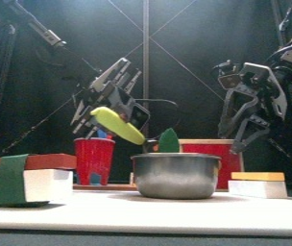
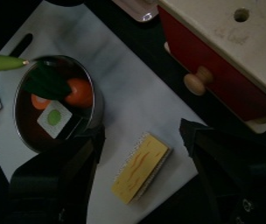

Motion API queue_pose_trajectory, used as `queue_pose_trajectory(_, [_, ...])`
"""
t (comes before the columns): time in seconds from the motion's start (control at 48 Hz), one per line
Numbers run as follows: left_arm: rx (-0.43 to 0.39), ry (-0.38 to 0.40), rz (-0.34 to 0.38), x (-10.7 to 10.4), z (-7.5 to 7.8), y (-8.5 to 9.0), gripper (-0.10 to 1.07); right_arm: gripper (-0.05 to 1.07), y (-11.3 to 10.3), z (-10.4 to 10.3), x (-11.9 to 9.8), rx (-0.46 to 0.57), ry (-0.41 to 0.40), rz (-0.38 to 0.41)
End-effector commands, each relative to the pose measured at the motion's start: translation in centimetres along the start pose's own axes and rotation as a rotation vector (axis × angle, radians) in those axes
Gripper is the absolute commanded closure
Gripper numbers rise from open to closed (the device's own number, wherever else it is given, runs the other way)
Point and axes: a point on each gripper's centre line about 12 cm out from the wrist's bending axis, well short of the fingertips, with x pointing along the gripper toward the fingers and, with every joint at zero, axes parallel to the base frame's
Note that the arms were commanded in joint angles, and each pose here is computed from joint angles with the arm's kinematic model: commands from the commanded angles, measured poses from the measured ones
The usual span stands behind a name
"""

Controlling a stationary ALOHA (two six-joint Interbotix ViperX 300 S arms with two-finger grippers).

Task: Put the spoon into the bowl

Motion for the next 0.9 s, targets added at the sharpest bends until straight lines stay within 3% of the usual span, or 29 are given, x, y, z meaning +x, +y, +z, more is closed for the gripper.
queue_pose_trajectory(0.0, [0.069, -0.031, -0.016, -1.0, 0.6, -2.1, 0.44, 0.04, 0.3, 0.3, -0.2, 0.001, -0.009, 0.01])
queue_pose_trajectory(0.125, [0.097, -0.032, -0.001, -1.1, 0.8, -2.4, 0.44, 0.04, 0.2, 0.2, -0.2, 0.002, -0.007, 0.008])
queue_pose_trajectory(0.375, [0.063, 0.031, 0.015, -0.1, 1.1, -1.0, 0.44, 0.04, 0.1, 0.1, -0.2, 0.006, -0.005, 0.007])
queue_pose_trajectory(0.667, [0.114, 0.009, 0.063, -0.6, 1.8, -1.2, 0.41, 0.04, 0.1, 0.1, -0.2, 0.009, -0.004, 0.007])
queue_pose_trajectory(0.875, [0.097, -0.004, 0.063, -1.0, 2.3, -1.0, 0.28, 0.04, 0.1, 0.1, -0.2, 0.013, -0.003, 0.006])
